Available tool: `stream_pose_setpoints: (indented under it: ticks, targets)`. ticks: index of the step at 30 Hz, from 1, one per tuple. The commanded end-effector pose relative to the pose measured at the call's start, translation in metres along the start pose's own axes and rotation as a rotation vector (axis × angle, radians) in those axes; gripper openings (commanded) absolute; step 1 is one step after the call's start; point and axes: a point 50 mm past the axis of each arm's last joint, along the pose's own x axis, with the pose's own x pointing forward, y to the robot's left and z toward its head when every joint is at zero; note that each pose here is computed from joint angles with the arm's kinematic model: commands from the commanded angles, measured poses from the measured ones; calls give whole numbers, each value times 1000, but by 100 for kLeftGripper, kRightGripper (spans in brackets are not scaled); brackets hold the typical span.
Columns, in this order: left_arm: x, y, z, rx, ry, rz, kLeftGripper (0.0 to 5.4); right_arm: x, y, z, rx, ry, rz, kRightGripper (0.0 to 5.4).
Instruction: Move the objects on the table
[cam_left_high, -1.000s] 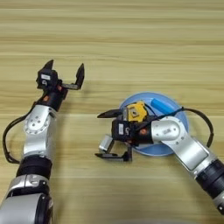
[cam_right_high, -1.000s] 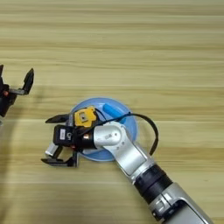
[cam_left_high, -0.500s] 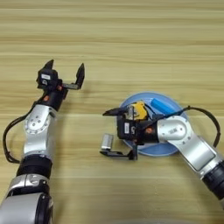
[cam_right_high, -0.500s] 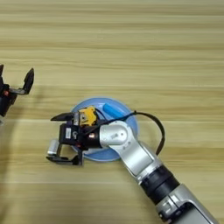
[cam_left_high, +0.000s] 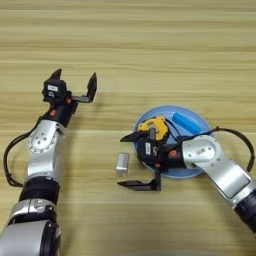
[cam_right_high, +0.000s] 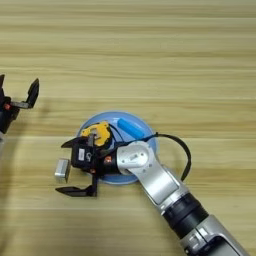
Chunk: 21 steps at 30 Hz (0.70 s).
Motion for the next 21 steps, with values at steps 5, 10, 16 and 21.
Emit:
stream_pose_setpoints:
  ticks: [5, 10, 16, 21]
  targets:
    - [3, -2, 2, -4, -12, 2, 540, 6, 0, -3, 28, 19, 5, 517]
    - [3, -1, 2, -3, -12, 3, 540, 9, 0, -3, 26, 20, 5, 442]
    - [3, -1, 1, -2, -12, 3, 540, 10, 0, -3, 21, 17, 9, 368]
    - [3, -1, 2, -2, -12, 3, 540, 10, 0, -3, 16, 16, 8, 303]
